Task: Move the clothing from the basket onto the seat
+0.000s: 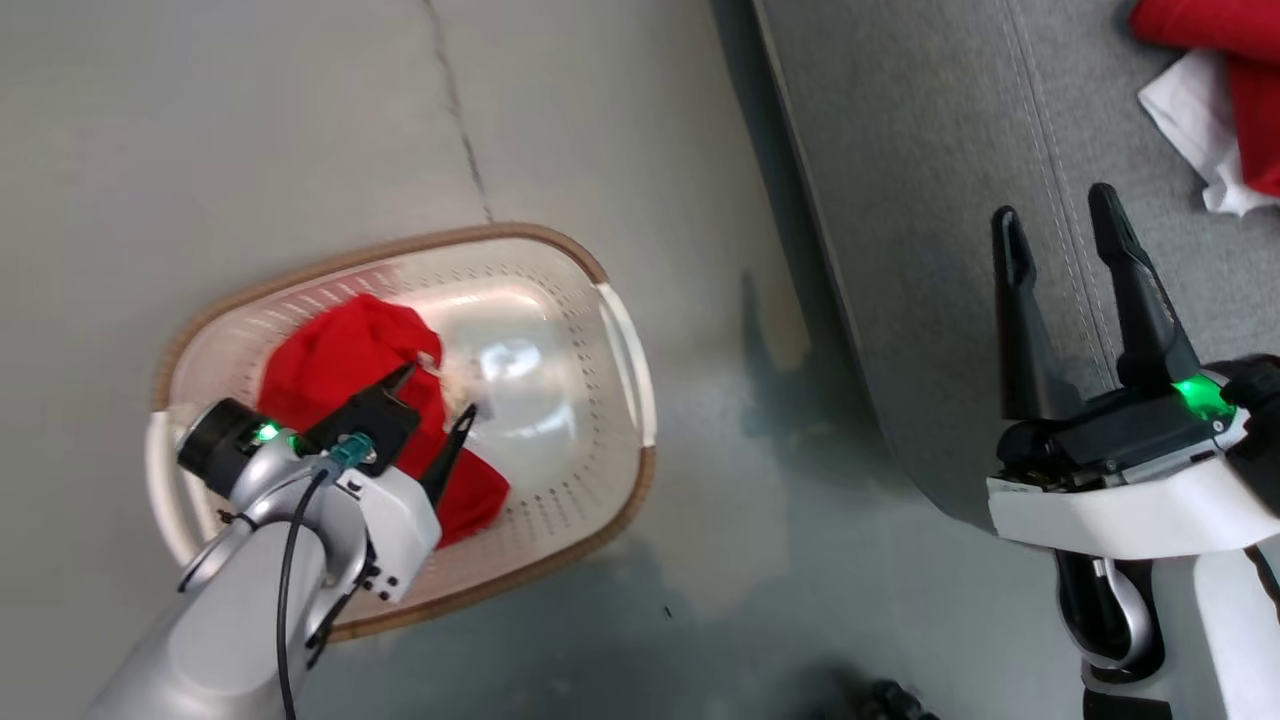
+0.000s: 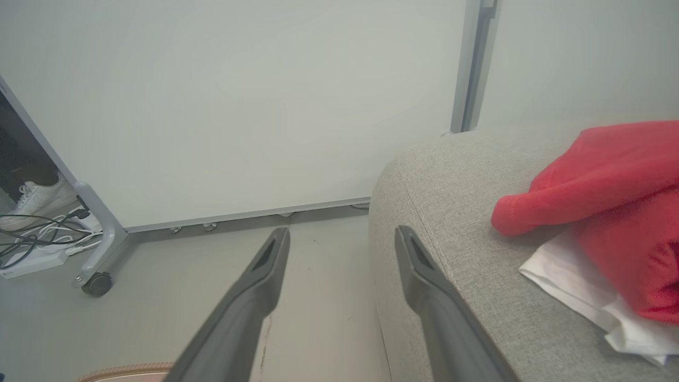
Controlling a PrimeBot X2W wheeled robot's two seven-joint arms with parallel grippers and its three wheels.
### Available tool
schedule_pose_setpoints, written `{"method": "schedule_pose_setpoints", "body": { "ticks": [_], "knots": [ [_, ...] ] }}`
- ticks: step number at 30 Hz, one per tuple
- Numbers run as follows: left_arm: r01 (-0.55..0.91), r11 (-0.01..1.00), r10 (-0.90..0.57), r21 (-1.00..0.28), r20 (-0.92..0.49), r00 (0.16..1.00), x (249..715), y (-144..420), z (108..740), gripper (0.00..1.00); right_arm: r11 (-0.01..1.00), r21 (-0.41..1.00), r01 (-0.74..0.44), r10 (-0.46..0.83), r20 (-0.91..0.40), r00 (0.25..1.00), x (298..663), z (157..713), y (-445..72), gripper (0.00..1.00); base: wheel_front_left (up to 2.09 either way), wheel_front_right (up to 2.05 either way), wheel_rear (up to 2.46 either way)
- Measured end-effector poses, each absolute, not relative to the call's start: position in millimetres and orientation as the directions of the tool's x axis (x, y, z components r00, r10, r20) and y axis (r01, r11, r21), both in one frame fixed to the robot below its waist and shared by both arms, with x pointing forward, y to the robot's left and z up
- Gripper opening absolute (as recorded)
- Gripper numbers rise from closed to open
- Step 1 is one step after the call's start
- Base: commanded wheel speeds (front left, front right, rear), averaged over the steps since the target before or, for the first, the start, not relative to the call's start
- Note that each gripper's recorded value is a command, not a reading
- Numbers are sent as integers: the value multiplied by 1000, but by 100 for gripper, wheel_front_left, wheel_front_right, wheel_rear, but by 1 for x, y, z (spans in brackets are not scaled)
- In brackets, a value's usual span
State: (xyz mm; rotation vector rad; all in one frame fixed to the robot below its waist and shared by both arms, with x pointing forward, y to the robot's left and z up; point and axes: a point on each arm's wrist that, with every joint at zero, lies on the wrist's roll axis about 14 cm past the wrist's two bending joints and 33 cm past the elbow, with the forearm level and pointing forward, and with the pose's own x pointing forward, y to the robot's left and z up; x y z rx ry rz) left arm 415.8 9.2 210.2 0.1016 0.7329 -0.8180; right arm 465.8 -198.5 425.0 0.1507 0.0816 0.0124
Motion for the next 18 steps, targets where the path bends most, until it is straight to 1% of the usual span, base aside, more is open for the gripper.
{"method": "schedule_pose_setpoints", "body": {
  "ticks": [3,7,11,18],
  "knots": [
    [731,651,-618,-204,-702,354,401,8,173,100,987,162,14,3,-105,994,465,410,-203,100,0,0,0],
    [777,593,-598,-213,-763,247,391,8,134,100,985,169,47,-23,-143,989,460,393,-211,100,0,0,0],
    [845,495,-567,-205,-813,135,378,9,99,100,982,176,72,-38,-187,982,453,378,-215,100,0,0,0],
    [883,415,-484,-220,-875,9,366,16,52,100,982,154,112,-76,-219,973,446,370,-227,100,0,0,0]
  ]
}}
